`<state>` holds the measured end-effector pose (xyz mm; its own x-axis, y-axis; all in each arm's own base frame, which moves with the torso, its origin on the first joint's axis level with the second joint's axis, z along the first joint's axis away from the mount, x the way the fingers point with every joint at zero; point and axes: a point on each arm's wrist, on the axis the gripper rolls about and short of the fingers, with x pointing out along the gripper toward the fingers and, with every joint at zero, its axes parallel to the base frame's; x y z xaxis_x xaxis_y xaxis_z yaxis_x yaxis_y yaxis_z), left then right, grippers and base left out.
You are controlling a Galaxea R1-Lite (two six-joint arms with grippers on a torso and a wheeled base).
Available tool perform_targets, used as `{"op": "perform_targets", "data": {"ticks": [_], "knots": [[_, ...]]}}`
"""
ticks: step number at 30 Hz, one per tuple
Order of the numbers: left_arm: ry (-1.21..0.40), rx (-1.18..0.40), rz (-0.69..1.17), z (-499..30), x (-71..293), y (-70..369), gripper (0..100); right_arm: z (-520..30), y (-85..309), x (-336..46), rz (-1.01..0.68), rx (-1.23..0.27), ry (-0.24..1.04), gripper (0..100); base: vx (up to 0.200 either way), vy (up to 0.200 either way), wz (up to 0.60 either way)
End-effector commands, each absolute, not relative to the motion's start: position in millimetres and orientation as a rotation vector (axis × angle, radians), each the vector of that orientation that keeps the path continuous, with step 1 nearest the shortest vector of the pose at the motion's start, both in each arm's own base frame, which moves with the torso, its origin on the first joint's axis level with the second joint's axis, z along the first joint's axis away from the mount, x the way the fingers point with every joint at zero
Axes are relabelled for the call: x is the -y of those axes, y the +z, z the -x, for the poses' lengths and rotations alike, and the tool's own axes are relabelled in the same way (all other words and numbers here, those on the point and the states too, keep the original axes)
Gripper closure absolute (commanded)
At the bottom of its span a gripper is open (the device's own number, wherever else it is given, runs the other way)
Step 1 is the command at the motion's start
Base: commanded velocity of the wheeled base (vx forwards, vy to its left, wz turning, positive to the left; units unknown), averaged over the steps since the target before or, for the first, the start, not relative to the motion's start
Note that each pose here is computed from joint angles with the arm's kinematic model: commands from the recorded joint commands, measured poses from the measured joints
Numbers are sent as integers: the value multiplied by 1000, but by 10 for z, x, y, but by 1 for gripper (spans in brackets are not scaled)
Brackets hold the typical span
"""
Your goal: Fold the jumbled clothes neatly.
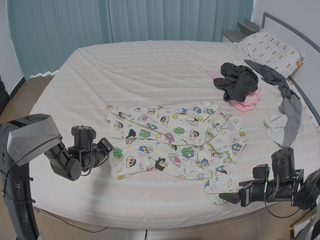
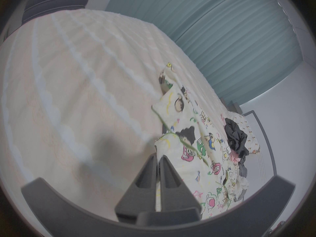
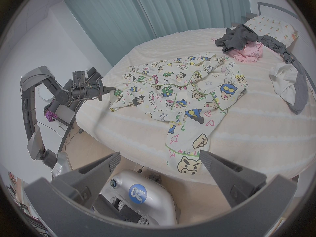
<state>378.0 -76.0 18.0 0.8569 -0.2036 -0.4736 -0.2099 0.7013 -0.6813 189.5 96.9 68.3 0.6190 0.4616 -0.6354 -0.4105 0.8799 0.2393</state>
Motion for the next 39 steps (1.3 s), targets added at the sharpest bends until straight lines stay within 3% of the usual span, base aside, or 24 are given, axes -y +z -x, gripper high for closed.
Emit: {"op": "perform_targets", "data": {"ticks": [1,11,22,23,34,39], "knots": [[-2,-504,785,-3816,664,333,100,-1893,684,-970,-73,-751,503,0,0,0,0],[21,-483,712,-3985,481,405,100,-1893,684,-970,-72,-751,502,0,0,0,0],[-8,-447,714,-4217,555,635,100,-1899,686,-966,-69,-747,489,0,0,0,0],[-8,-451,713,-4222,563,641,0,-1899,686,-966,-69,-747,489,0,0,0,0],[-5,-471,704,-4086,576,744,0,-1893,693,-963,-69,-744,489,0,0,0,0],[-82,-551,607,-3596,541,829,0,-1887,716,-960,-72,-733,491,0,0,0,0]]}}
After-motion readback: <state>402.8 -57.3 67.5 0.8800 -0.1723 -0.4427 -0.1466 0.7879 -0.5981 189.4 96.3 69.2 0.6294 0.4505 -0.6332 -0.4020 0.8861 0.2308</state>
